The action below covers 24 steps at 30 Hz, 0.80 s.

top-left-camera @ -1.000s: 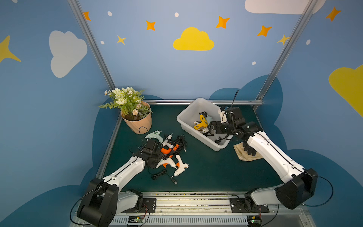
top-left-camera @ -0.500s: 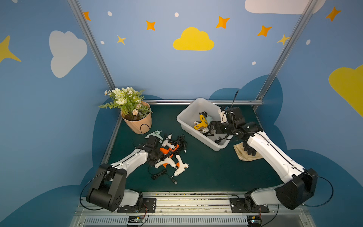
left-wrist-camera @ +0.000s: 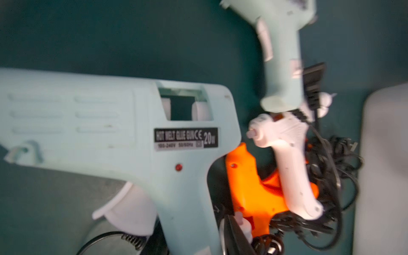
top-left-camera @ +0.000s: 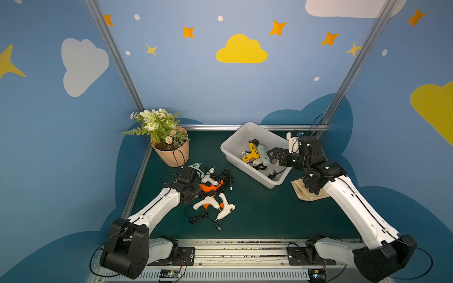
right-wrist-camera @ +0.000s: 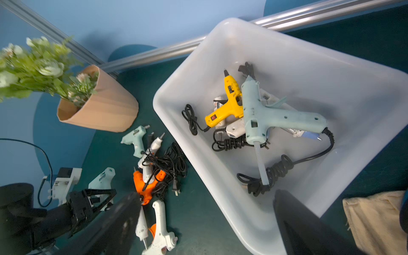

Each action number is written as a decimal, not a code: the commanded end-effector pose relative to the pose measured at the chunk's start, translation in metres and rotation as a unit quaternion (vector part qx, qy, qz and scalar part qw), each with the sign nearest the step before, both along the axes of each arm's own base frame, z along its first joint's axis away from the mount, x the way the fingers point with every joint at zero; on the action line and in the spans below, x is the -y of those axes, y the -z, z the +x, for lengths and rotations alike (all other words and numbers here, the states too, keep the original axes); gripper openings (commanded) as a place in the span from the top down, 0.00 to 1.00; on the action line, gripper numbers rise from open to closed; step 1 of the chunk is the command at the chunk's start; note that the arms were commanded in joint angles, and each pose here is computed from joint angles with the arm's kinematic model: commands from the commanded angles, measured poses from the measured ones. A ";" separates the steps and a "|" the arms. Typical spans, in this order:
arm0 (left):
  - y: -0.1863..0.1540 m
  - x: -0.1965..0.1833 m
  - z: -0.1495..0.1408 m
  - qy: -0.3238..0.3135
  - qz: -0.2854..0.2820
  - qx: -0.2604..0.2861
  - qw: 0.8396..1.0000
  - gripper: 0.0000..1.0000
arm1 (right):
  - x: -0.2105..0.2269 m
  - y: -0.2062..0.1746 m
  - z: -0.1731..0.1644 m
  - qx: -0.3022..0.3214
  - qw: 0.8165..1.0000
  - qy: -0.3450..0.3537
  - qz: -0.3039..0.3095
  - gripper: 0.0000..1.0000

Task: Put the hot melt glue gun into the storage box
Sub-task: Pick up the hot melt adhesive gun from the center of the board.

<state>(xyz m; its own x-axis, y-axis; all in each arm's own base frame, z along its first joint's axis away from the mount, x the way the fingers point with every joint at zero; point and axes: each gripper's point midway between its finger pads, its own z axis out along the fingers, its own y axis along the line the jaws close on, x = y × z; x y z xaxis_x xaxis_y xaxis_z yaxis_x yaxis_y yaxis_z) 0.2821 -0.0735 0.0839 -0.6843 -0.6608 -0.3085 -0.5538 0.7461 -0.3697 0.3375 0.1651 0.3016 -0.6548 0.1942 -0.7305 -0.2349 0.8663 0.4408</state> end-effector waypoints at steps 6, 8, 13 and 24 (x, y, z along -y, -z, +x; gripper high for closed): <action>-0.112 0.030 0.025 0.184 0.015 0.233 0.955 0.97 | -0.022 -0.031 -0.007 0.017 0.994 -0.064 0.092 0.02; -0.138 0.049 0.024 0.243 0.009 0.291 0.925 0.97 | -0.028 -0.030 -0.007 0.010 0.991 -0.075 0.107 0.02; -0.183 0.093 0.010 0.375 0.016 0.390 0.841 0.97 | -0.049 -0.033 -0.008 -0.010 0.980 -0.118 0.160 0.04; -0.203 0.177 -0.021 0.572 0.014 0.478 0.667 0.97 | -0.099 -0.028 -0.022 -0.075 0.953 -0.214 0.201 0.17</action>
<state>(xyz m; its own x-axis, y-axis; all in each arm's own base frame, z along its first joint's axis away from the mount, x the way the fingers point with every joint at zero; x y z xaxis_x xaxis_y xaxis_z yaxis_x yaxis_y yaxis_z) 0.2683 -0.2300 0.2526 -0.4110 0.1135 -0.9045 0.7435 0.6159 -0.2605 0.3226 0.2481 0.3035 -0.8391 0.1667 -0.5177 -0.3617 0.5398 0.7601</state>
